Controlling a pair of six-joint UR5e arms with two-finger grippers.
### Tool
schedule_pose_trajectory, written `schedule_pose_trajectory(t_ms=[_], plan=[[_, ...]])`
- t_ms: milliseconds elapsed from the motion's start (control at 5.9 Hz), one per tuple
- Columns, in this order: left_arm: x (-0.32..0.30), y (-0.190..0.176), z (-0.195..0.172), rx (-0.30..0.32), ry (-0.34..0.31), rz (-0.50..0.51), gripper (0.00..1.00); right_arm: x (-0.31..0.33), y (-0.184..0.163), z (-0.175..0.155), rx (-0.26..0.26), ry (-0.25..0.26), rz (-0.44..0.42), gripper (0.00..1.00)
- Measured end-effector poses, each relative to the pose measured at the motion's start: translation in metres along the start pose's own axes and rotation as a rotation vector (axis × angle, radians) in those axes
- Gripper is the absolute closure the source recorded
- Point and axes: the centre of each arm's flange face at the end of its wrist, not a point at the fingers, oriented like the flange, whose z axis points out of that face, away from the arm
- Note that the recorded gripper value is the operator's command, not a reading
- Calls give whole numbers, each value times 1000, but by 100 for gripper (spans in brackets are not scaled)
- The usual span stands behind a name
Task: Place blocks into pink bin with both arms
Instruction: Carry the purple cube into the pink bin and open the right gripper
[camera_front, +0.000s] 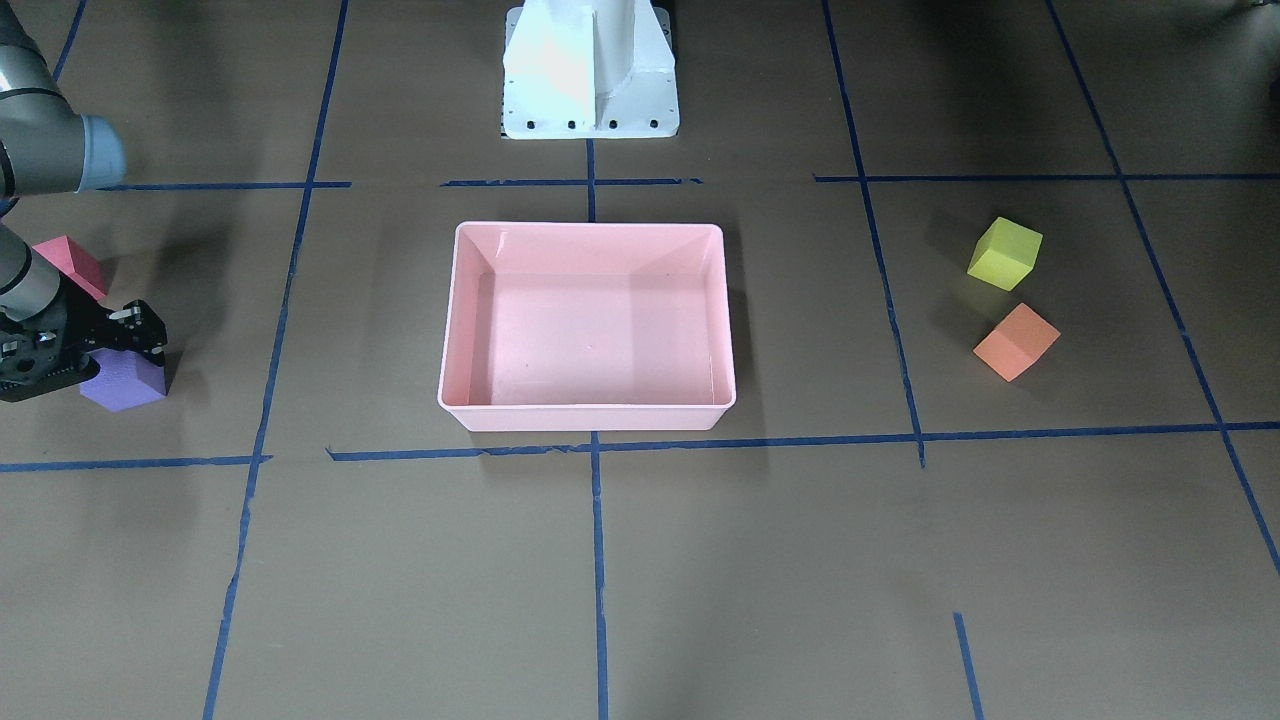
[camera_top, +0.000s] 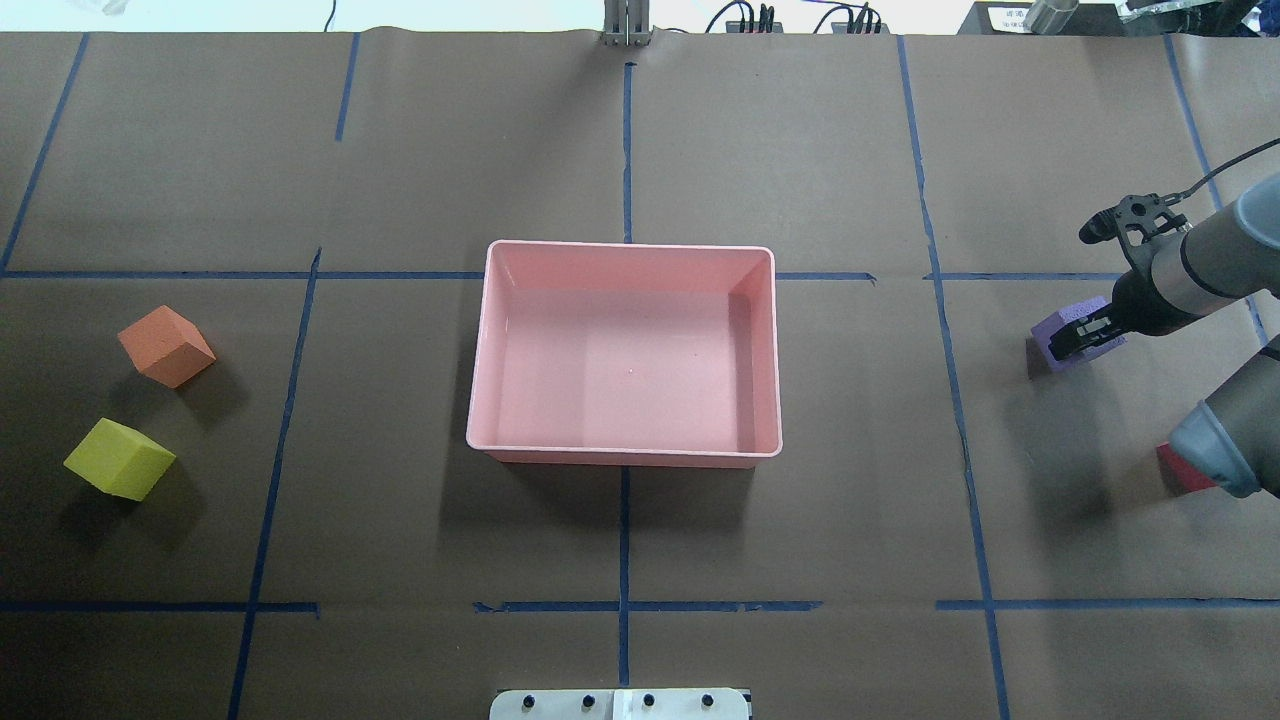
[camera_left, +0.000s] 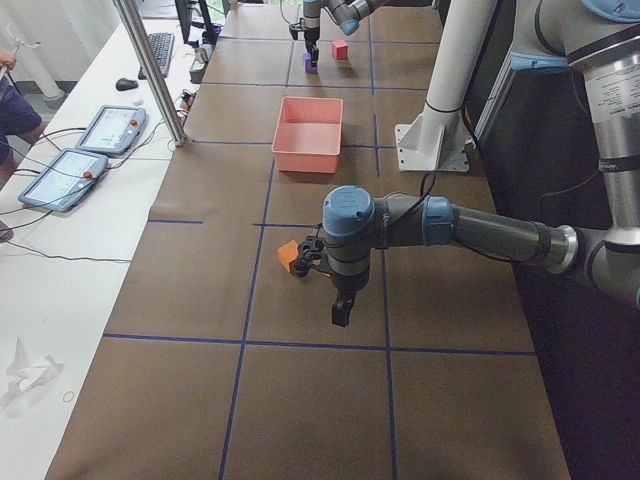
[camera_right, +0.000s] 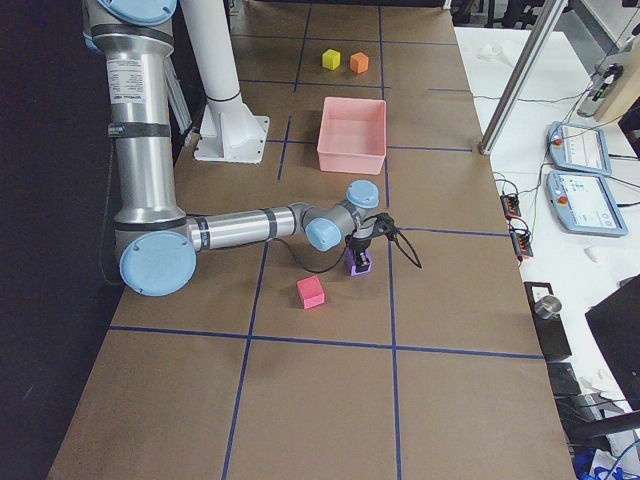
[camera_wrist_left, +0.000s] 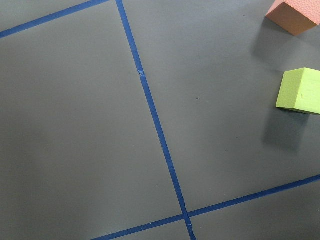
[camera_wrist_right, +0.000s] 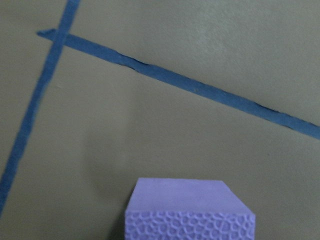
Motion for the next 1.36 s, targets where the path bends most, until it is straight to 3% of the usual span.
schedule_pose_trajectory(t_ms=[339,678,847,1017,1186,1356], plan=[[5,-18,-11,30,-11,24,0,-71,-55,-38,63,-58,109,90],[14,-49,-31,81,-30,74,0,-205,-118,-73,58,-125,277,90],[17,-61,-38,97,-33,91,0,-271,-135,-92,45,-137,364,90],[20,-67,-41,110,-23,86,0,-343,-144,-110,29,-118,441,89],[25,-72,-43,132,0,47,0,-415,-135,-115,21,-89,501,38],[37,-82,-40,152,20,16,0,-468,-118,-109,25,-71,542,1]])
